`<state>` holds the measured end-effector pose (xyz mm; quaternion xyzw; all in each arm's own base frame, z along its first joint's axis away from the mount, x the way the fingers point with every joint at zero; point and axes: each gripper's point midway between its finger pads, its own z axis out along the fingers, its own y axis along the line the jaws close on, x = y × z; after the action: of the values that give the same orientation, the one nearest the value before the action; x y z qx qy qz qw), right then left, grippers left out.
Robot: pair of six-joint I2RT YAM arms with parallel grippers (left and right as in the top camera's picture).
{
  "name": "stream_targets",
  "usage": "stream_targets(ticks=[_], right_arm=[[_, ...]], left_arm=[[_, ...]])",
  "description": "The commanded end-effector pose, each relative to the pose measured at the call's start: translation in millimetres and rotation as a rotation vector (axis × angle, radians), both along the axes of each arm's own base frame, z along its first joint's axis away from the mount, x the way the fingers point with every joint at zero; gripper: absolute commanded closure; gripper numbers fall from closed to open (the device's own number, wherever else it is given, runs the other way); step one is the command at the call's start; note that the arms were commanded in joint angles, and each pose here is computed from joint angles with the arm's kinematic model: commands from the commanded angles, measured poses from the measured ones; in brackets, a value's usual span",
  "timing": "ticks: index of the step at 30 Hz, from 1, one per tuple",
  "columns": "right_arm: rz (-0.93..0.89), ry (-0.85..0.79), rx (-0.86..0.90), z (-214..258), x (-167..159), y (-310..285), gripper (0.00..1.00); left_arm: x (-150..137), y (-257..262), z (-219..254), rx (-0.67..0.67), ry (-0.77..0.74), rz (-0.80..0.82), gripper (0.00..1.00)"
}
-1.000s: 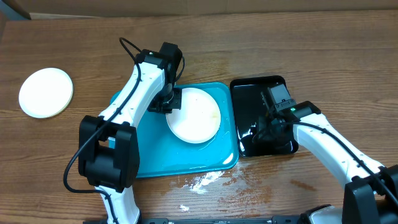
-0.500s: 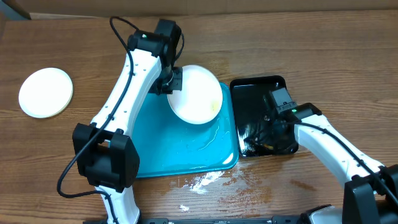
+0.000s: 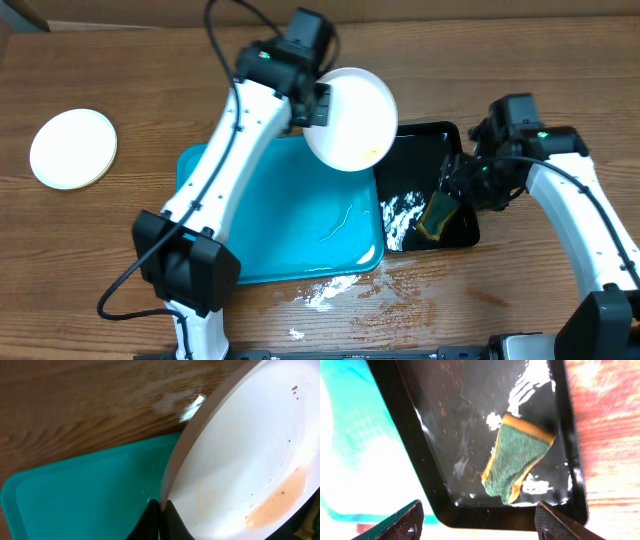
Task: Clean dirty plates on tray and stack at the side
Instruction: 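Lift the scrubbed white plate off the teal tray with the left gripper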
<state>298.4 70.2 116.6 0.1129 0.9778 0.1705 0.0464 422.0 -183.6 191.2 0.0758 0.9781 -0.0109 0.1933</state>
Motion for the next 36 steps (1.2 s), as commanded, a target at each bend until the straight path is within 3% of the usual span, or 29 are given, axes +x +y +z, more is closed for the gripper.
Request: stream_targets(ticks=[1,7,15,24,26,27,28,30,36], right_arm=[[-0.001,-0.06,0.042,16.7,10.9,-3.3,0.27],[0.055,-0.088,0.105,21.9,12.3,6.0,0.28],[-0.059,-0.1,0.026,17.8,23.5,-22.3,0.27],[-0.083,-0.185,0.137,31.0,43.1,-21.5,0.25],[-0.057,-0.237,0.235,43.3,52.0,-8.4,0.33],[-0.034,-0.274,0.307,53.2,57.3,0.8,0.45],[0.005,-0.335,0.395,68.4,65.2,12.3,0.69],[-0.006,-0.369,0.446,78.6,73.5,17.0,0.96],[-0.003,-0.458,0.446,89.9,90.6,15.4,0.96]], left_arm=[[7.3,-21.5,14.8,0.091,-0.126,-0.033,0.96],[13.2,-76.1,50.3,0.252,-0.399,-0.169,0.96],[-13.0,-102.3,92.1,0.535,-0.631,-0.163,0.96],[-19.2,-111.6,90.5,0.526,-0.633,-0.187,0.96],[-23.3,-114.4,89.2,0.531,-0.628,-0.202,0.96],[-25.4,-116.1,88.6,0.533,-0.626,-0.209,0.96],[-27.1,-117.8,88.4,0.533,-0.626,-0.215,0.96],[-27.6,-118.1,88.1,0.534,-0.625,-0.217,0.96],[-33.1,-133.1,73.3,0.444,-0.562,-0.291,0.96]])
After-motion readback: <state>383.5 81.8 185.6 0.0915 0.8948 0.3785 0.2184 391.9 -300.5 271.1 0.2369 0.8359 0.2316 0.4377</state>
